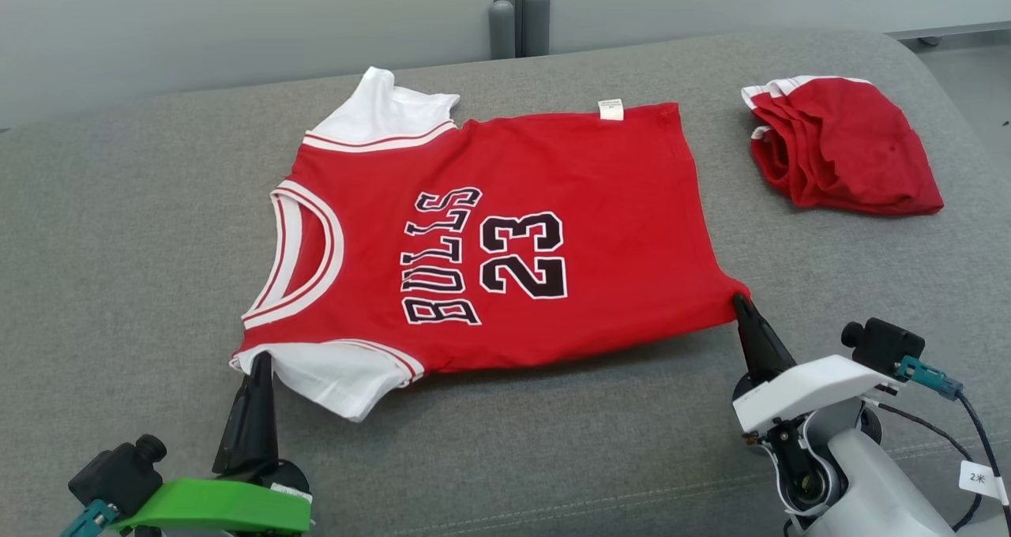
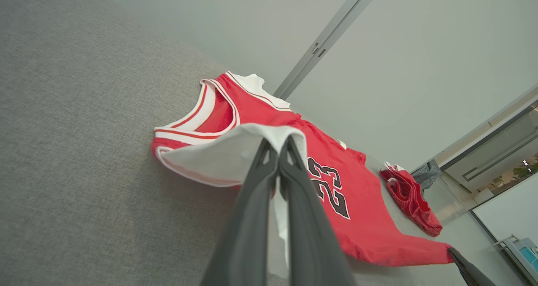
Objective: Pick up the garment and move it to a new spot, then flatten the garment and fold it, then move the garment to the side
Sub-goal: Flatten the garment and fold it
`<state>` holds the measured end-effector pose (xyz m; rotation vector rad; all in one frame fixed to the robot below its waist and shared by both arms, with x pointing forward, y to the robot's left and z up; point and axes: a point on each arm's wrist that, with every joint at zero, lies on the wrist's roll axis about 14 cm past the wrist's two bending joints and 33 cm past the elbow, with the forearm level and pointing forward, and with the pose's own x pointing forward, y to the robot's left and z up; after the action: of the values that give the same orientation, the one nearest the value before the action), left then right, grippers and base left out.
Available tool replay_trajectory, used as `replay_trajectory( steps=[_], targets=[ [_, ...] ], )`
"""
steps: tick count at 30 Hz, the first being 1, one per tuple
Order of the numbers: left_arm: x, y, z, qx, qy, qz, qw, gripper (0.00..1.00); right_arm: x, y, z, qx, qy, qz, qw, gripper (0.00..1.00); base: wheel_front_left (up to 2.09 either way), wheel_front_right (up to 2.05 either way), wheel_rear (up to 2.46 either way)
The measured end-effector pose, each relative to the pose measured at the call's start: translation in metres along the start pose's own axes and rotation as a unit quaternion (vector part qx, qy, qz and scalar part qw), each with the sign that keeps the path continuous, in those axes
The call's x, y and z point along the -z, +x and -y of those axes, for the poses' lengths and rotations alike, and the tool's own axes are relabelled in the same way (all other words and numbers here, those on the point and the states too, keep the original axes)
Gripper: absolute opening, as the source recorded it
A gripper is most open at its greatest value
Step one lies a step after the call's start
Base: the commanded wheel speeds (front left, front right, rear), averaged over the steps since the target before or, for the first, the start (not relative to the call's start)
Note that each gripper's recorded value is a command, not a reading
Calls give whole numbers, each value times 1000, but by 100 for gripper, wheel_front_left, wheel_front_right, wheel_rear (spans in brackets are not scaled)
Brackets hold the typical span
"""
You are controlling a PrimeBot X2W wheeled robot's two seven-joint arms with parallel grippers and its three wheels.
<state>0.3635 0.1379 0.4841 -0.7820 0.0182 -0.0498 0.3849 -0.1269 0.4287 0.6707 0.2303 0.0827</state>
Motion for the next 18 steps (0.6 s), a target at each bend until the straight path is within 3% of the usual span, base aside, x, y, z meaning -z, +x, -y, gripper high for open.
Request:
replay_trajectory(
  steps=[11,18],
  targets=[
    [9,-14,3,2,8,-15,1000,0,5,-36,27,30,4,-2,1000,0,0,0,0],
    [12,-14,4,1,7,-20,1000,0,8,-36,31,33,-2,-11,999,0,0,0,0]
  ],
)
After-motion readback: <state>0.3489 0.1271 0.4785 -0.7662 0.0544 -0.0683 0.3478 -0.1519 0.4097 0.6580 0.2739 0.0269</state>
